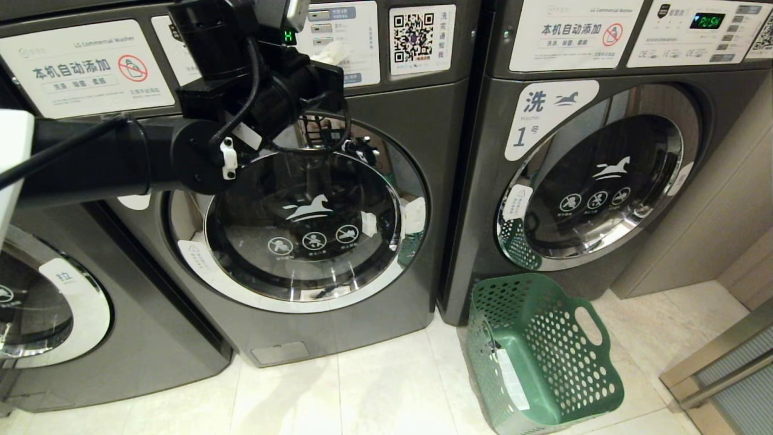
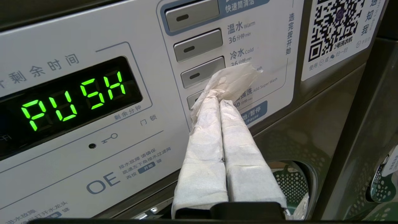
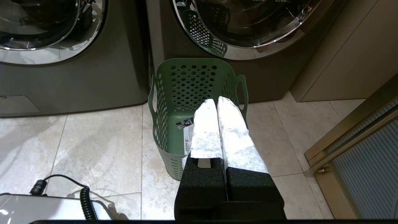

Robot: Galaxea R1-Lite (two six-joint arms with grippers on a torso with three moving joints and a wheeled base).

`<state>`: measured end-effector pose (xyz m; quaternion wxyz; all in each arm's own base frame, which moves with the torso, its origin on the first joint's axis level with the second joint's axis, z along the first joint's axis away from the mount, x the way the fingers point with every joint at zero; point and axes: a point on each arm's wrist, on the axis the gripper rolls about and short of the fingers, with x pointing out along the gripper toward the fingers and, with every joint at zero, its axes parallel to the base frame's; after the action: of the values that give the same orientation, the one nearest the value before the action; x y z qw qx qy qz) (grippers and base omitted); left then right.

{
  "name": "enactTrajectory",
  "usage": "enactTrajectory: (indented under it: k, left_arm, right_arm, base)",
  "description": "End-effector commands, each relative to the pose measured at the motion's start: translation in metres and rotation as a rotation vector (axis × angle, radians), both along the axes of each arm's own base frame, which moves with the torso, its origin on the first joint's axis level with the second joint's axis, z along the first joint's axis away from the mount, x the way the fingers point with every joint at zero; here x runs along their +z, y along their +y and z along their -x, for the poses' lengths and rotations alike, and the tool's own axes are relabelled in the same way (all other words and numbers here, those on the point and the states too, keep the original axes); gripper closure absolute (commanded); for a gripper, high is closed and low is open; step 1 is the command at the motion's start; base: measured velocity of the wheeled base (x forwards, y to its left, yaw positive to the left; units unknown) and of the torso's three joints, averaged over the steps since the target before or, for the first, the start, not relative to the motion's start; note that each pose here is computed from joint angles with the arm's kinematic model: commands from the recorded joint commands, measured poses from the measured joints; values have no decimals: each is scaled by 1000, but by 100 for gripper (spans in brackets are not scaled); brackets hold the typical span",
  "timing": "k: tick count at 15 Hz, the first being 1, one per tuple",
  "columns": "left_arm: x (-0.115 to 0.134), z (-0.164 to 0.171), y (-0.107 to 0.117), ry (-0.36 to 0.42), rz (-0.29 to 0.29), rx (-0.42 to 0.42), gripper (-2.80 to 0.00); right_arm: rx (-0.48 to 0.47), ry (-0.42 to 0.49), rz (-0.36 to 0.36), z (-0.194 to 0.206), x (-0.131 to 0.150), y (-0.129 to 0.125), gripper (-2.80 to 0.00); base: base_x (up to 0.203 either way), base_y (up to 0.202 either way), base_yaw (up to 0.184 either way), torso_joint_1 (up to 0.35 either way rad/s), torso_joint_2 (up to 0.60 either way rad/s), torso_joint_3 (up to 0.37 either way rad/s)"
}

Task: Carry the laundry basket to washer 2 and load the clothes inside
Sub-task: Press the washing machine switch

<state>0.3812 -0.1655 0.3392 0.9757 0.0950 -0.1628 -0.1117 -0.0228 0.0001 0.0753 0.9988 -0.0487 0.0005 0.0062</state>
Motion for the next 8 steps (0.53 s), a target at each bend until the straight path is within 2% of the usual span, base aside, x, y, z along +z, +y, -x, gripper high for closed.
enactTrajectory:
  k: [1,4,8]
  left_arm:
    - [3,2,2,-7,4,8,0]
    - [6,5,2,-14,7,7,0]
    - [32,32,2,-59,9,-18,0]
  right_arm:
    - [0,1,1,0,0,0,0]
    - [1,1,1,0,0,0,0]
    - [1,1,1,0,0,0,0]
  base:
    - [0,0,0,0,0,0]
    - [0,0,0,0,0,0]
    - [0,0,0,0,0,0]
